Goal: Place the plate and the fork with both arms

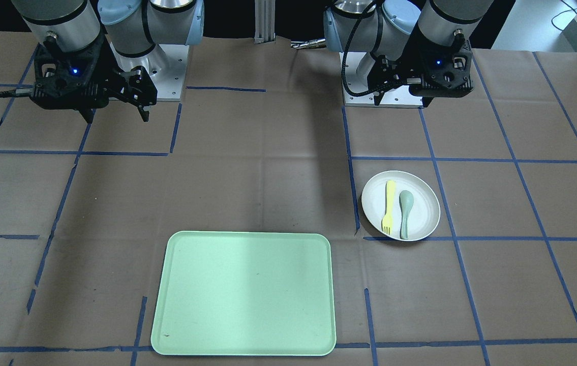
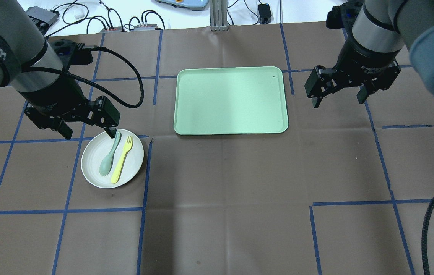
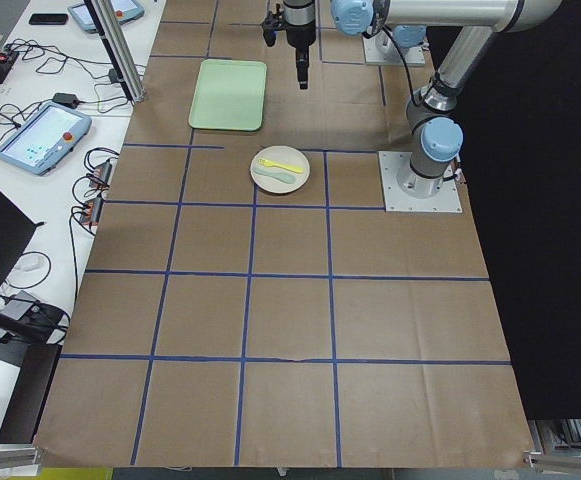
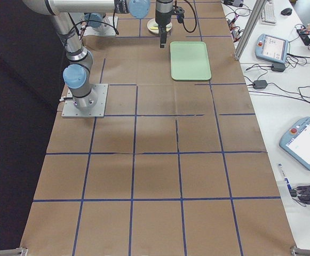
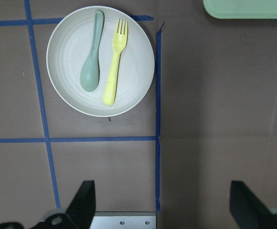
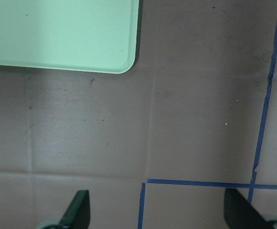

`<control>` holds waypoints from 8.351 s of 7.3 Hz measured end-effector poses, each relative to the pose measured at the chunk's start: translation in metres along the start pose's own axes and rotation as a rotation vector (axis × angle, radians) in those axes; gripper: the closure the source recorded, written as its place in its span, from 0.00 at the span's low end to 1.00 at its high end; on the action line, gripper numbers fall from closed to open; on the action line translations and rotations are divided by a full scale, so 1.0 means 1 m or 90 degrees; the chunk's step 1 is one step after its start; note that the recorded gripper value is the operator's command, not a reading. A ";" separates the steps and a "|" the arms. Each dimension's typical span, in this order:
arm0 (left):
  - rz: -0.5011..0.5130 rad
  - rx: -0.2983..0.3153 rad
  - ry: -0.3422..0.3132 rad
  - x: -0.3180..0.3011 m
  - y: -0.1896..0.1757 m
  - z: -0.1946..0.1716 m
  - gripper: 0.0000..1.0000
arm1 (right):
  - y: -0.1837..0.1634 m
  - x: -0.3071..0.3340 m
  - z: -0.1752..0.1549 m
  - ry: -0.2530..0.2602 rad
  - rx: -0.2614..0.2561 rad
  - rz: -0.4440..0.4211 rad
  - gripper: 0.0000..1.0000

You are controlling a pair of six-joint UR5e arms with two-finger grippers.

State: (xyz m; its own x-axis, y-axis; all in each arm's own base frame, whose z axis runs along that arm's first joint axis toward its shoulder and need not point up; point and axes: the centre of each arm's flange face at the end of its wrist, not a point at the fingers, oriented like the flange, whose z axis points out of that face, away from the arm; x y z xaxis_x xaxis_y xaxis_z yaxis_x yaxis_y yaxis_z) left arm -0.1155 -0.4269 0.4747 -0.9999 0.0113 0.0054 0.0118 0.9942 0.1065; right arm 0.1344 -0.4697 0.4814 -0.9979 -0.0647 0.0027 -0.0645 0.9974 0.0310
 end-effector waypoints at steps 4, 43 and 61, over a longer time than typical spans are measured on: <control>-0.002 -0.004 0.002 -0.001 -0.005 0.005 0.00 | -0.003 0.000 0.002 -0.001 -0.003 -0.001 0.00; 0.052 -0.057 0.197 -0.233 -0.135 0.287 0.99 | -0.004 0.000 0.002 -0.001 -0.002 -0.004 0.00; 0.078 0.023 0.235 0.070 -0.299 0.227 1.00 | -0.004 0.000 0.000 -0.002 0.002 -0.005 0.00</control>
State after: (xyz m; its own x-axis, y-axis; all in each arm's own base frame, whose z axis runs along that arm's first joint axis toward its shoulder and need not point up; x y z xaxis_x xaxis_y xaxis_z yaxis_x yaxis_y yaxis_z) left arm -0.1898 -0.6995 0.2172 -0.9224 0.0973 0.3737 0.1240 0.9911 0.0480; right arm 0.1348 -0.4739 0.4812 -0.9974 -0.0724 -0.0004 -0.0723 0.9970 0.0272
